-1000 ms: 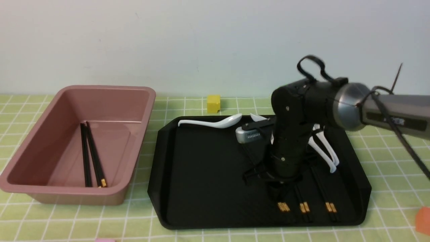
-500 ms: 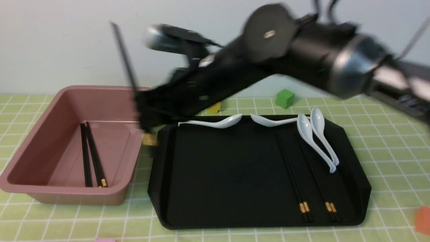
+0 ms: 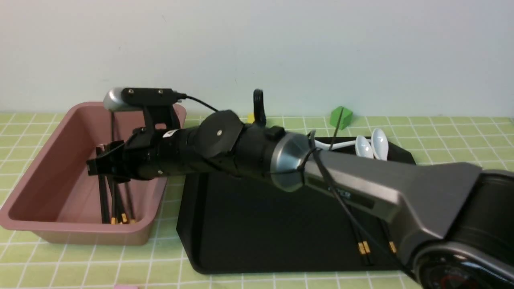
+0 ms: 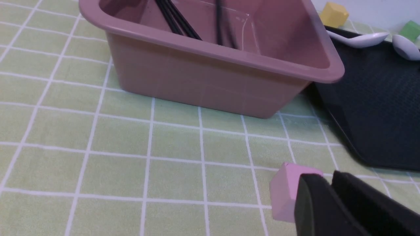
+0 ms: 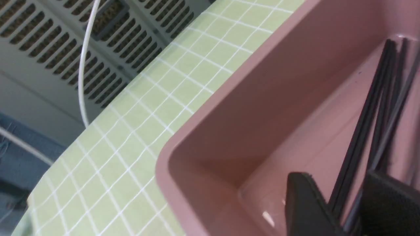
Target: On green tablecloth take chopsticks from black tray and put them in box.
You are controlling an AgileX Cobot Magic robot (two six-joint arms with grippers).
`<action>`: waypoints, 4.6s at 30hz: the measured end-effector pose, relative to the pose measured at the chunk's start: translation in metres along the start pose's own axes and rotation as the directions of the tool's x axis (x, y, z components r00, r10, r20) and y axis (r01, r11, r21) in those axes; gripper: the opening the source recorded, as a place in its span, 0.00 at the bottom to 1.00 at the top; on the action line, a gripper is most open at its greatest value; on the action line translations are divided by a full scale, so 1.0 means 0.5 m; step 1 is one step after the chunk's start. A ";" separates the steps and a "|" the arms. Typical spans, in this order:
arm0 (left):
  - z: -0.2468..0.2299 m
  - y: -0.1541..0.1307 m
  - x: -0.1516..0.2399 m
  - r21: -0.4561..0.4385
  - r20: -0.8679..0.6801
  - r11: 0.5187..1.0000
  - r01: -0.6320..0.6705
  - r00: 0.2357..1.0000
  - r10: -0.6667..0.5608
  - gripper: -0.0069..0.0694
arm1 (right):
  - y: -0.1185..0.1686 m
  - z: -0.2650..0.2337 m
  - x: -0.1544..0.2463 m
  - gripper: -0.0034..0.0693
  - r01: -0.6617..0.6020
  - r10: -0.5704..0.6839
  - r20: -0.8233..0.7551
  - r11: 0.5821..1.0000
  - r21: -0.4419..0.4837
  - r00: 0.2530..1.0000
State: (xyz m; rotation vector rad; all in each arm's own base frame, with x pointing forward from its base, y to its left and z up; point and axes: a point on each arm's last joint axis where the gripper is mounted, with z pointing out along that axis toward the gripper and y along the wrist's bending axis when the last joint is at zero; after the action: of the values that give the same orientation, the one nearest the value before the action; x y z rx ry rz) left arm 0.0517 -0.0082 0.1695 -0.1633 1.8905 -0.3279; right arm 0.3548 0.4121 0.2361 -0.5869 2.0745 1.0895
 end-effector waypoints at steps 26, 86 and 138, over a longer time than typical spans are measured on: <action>0.000 0.000 0.000 0.000 -0.001 1.000 0.000 1.000 0.000 0.20 | 0.200 -0.916 0.016 0.05 0.315 -0.348 0.005 0.855 0.411 0.937; 0.000 0.001 0.002 -0.006 -0.005 1.000 -0.012 1.000 0.012 0.26 | -0.099 -0.859 0.533 0.13 0.006 -0.340 0.272 0.634 0.773 0.900; 0.000 0.001 0.002 -0.006 -0.005 1.000 -0.012 1.000 0.012 0.31 | -0.103 -0.864 0.536 0.22 -0.037 -0.308 0.270 0.594 0.804 0.912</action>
State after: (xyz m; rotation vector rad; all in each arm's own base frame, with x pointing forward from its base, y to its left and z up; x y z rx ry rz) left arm 0.0516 -0.0077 0.1685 -0.1552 1.8966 -0.3142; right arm 0.0527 0.0043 0.1748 -0.0483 1.8551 0.0641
